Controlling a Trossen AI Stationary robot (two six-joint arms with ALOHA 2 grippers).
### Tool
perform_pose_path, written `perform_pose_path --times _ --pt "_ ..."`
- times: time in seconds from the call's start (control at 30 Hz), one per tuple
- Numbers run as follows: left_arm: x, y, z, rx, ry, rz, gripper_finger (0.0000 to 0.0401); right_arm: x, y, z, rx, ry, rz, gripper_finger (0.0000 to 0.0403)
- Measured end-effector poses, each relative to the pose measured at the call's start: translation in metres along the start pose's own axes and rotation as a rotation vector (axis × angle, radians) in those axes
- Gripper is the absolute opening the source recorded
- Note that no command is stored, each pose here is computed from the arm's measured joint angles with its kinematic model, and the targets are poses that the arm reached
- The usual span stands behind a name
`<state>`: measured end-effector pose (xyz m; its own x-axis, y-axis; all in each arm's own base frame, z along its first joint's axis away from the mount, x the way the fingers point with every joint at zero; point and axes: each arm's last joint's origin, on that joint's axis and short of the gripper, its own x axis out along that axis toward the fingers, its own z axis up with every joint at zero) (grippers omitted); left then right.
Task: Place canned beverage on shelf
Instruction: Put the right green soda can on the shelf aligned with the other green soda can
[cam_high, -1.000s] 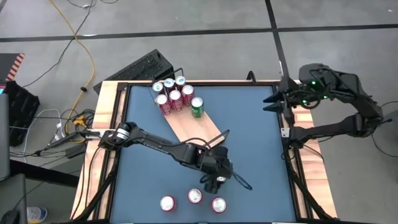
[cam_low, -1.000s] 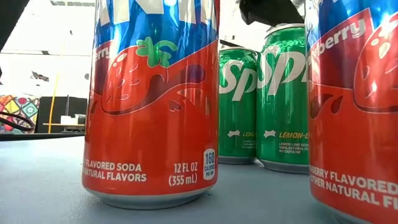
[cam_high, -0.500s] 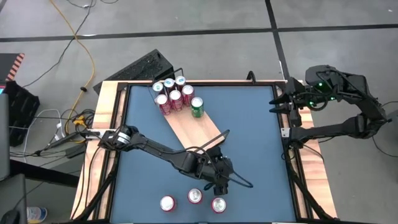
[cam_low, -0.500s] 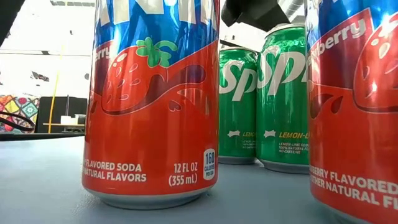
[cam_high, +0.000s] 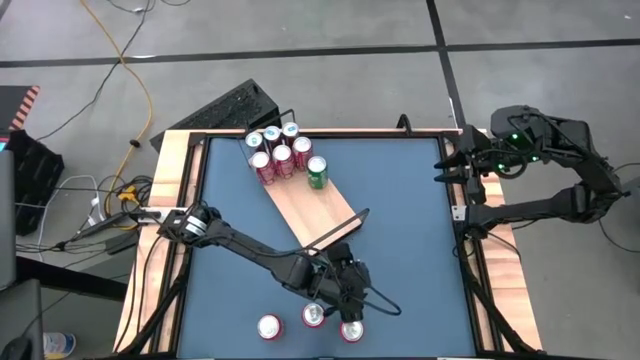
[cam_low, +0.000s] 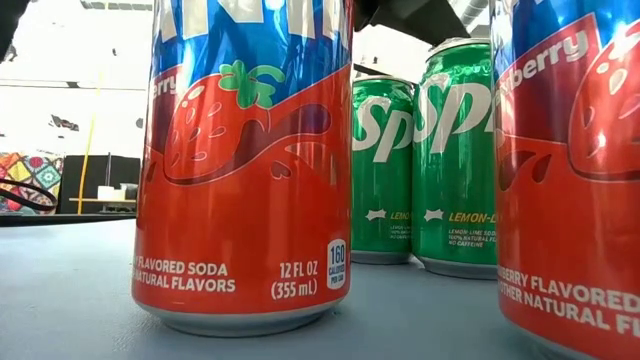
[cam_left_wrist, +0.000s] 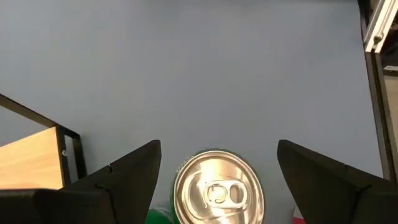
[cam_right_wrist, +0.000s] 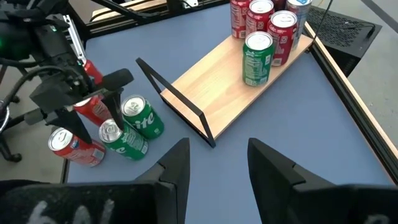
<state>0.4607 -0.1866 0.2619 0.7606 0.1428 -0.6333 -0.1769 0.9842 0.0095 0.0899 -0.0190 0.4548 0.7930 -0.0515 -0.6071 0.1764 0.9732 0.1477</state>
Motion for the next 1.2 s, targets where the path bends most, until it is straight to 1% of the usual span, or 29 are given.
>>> perform_pose_path --times 0.13,0.2,0.33,0.43,0.57,0.7,0.77,0.97,1.1,1.2 --pt "0.012 -0.004 -0.011 0.026 0.038 0.011 0.0309 0.000 0.000 0.000 0.000 0.000 0.000 0.0145" --pt "0.017 -0.006 -0.015 0.013 0.050 -0.008 0.0309 0.000 0.000 0.000 0.000 -0.001 0.000 0.0145" --pt "0.018 -0.005 -0.017 -0.008 0.081 -0.017 0.0309 0.000 0.000 0.000 0.000 -0.001 0.000 0.0145" --pt "0.017 -0.004 -0.020 0.010 0.107 -0.005 0.0306 0.000 0.000 0.000 0.001 -0.001 0.001 0.0145" --pt "0.017 -0.005 -0.021 0.016 0.137 -0.050 0.0277 0.000 0.000 0.000 0.001 -0.001 0.001 0.0145" --pt "0.016 -0.005 -0.021 0.017 0.145 -0.055 0.0242 0.000 0.000 0.000 0.001 -0.001 0.001 0.0145" --pt "0.016 -0.005 -0.021 0.045 0.145 -0.060 0.0240 0.000 0.000 0.000 0.001 -0.001 0.001 0.0145" --pt "0.017 -0.003 -0.016 0.124 0.143 -0.128 0.0236 0.000 0.000 0.000 0.001 -0.001 0.000 0.0145" --pt "0.017 0.001 -0.010 0.229 0.130 -0.186 0.0236 0.000 0.000 0.000 0.001 -0.001 0.000 0.0145" --pt "0.014 0.005 -0.002 0.309 0.122 -0.245 0.0236 0.000 0.000 0.000 0.001 -0.001 0.000 0.0145"
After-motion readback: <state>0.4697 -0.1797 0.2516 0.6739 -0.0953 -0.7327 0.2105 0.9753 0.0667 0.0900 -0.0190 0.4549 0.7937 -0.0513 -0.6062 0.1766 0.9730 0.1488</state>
